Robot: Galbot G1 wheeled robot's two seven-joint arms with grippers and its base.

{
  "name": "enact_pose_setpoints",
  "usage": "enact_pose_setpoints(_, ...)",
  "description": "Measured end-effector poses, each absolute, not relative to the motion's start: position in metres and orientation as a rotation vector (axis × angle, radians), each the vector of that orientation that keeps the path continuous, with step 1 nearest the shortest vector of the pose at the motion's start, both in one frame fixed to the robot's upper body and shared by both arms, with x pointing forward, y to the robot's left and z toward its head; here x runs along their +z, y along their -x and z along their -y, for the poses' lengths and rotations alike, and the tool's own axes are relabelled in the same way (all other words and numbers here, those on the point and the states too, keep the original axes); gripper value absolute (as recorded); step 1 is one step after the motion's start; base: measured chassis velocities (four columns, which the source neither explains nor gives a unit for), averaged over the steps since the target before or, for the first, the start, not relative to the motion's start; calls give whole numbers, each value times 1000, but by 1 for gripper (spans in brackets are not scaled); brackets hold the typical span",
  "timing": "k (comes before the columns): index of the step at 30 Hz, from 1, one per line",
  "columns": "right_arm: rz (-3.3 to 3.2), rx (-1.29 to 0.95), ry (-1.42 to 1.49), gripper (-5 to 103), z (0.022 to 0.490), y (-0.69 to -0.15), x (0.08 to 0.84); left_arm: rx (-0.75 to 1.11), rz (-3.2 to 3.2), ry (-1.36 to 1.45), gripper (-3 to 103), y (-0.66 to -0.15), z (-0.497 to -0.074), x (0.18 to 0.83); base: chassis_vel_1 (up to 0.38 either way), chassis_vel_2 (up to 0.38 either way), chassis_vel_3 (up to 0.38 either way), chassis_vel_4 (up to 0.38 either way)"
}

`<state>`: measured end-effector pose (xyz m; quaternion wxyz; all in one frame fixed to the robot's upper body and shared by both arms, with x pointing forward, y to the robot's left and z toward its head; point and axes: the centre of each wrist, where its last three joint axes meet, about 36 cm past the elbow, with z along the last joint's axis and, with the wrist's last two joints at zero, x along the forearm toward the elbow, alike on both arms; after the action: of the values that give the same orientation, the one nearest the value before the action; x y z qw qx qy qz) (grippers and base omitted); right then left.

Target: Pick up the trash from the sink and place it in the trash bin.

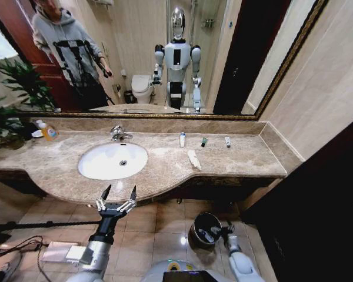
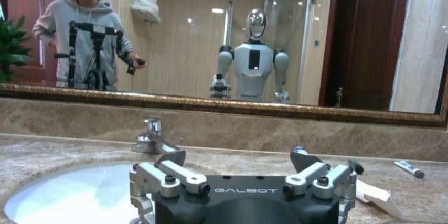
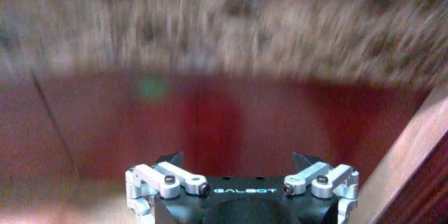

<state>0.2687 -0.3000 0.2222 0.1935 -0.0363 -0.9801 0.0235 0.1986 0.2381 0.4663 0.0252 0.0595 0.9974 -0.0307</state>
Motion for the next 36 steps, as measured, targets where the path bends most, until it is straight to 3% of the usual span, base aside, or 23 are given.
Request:
enact_pose_setpoints(7, 2908, -45, 180, 100, 296, -250, 338, -95, -3084, -184, 100, -199, -238, 466, 0, 0, 0, 0)
enact_pose_setpoints(15, 3029, -94, 110, 100, 273, -244, 417, -95, -3084, -184, 100, -199, -238, 466, 0, 0, 0, 0)
enact_pose_setpoints(23, 3105, -89, -62, 100, 245, -285, 444, -95, -3084, -184, 100, -199, -238, 466, 0, 0, 0, 0)
enact_pose_setpoints(36, 3044, -67, -346, 100, 219, -363, 424, -95, -3084, -184, 100, -199, -238, 466, 0, 0, 0, 0)
